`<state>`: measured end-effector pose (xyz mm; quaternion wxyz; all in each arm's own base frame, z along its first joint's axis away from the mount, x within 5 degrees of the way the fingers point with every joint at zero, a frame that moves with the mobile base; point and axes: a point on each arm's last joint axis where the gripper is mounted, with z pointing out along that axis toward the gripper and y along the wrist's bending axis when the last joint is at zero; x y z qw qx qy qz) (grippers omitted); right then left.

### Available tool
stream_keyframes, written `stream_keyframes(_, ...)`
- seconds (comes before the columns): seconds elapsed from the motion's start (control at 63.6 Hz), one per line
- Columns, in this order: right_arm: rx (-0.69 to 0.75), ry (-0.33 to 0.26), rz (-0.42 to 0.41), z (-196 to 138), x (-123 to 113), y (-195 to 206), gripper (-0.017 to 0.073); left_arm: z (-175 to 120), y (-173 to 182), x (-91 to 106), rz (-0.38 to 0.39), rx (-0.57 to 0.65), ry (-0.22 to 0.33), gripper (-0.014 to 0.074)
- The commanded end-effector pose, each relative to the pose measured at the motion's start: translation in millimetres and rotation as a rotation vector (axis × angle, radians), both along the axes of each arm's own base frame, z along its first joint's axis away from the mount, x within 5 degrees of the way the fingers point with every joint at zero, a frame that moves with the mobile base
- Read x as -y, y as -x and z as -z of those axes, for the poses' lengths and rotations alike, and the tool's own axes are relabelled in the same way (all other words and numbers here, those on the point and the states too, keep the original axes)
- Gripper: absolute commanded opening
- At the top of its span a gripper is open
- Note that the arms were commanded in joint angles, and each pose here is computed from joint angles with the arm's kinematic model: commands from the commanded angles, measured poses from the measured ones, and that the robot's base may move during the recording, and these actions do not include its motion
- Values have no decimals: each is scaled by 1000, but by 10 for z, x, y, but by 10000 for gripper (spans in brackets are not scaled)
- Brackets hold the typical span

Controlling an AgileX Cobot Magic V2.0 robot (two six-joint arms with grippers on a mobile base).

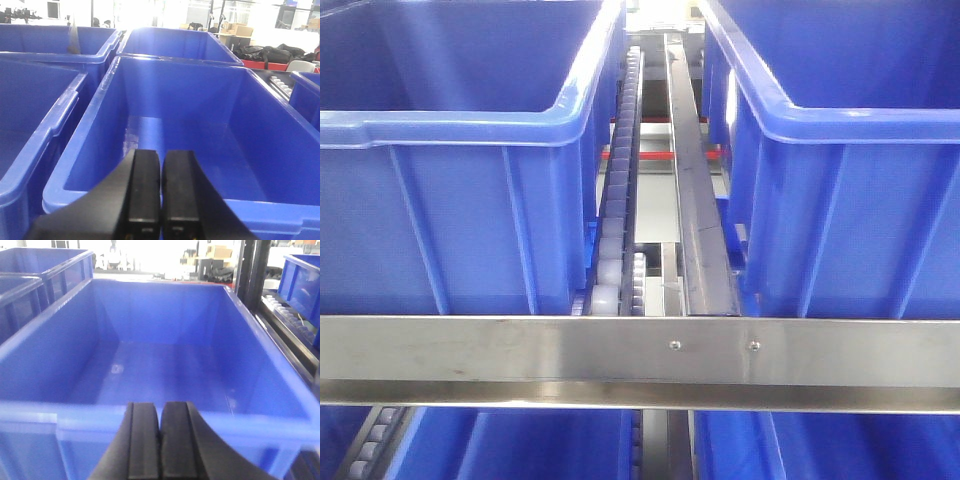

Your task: Pick and sort blue part to right shelf

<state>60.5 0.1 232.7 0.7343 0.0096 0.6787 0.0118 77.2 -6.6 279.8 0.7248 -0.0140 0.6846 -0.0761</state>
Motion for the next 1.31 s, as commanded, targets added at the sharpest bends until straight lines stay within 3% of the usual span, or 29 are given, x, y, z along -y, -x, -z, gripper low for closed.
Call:
stream_keyframes(0.0,112,19,7,-15,3,61,55,-158,12,-29,-30,96,22,123)
stream_keyframes(0.142,85,20,7,160,3,70,55,-152,11,-29,-30,94,22,123)
stream_keyframes(0.834,116,20,7,132,3,79,55,-117,5,-29,-31,85,21,123)
stream_keyframes(0.897,116,20,7,132,3,79,55,-42,1,-26,-32,70,-24,123)
stream_keyframes(0.959,116,20,7,132,3,79,55,37,18,-20,-35,77,-151,123)
stream_keyframes(1.07,115,20,7,133,3,79,55,125,107,-22,-44,123,-244,123)
stream_keyframes(1.29,115,20,7,133,3,79,55,351,220,-34,-56,156,-236,124)
